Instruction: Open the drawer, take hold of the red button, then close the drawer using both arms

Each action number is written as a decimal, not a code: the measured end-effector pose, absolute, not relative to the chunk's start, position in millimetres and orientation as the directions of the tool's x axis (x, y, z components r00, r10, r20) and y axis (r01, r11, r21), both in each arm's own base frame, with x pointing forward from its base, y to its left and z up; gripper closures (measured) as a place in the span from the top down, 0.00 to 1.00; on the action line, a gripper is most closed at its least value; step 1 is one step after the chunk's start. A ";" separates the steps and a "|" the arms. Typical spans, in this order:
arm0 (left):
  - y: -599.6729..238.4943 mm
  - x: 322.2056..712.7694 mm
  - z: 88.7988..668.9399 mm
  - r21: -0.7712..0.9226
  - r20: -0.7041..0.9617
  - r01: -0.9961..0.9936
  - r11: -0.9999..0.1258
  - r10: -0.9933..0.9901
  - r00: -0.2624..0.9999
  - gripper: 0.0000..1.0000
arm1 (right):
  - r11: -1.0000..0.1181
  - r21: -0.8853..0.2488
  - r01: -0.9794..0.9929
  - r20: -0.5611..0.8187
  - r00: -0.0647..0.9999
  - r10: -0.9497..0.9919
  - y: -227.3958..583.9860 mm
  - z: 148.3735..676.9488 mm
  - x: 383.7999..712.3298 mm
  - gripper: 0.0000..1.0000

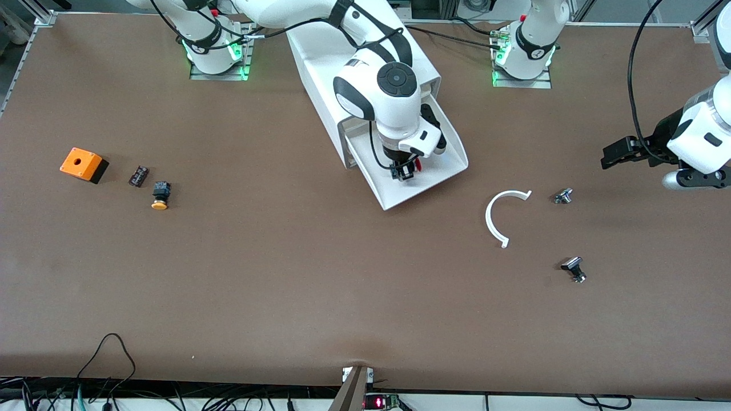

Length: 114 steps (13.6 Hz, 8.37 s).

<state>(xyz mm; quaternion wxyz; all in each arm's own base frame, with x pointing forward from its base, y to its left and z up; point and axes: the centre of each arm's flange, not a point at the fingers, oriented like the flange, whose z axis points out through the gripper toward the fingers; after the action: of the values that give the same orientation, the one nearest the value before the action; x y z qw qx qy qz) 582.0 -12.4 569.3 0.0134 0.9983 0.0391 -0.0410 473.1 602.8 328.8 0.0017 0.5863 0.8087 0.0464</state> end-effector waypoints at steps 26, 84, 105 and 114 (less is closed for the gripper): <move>-12.0 582.0 569.6 0.024 -0.082 0.080 -0.997 0.078 0.994 1.00 | -0.141 0.153 0.978 -0.033 0.148 0.988 402.2 503.7 596.3 0.41; -303.0 535.8 298.7 0.046 -0.216 0.463 -0.885 0.444 0.870 1.00 | -0.994 0.061 0.088 -0.069 0.994 0.084 80.9 382.5 617.6 1.00; -385.3 417.4 286.2 0.010 -0.442 0.390 -0.921 0.346 0.827 1.00 | -0.998 0.011 -0.059 -0.037 0.998 -0.060 -4.4 580.2 622.0 1.00; -229.7 532.7 313.4 0.199 -0.294 0.260 -0.945 0.195 0.936 1.00 | -0.997 0.014 -0.075 -0.061 0.995 -0.076 -13.9 588.8 613.7 1.00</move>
<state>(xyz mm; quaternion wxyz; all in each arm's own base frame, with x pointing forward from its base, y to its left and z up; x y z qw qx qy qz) 532.7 -229.7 313.4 0.1183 0.9766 0.1164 -0.1367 613.7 -13.9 588.8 0.0059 0.9988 -0.0377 -0.0309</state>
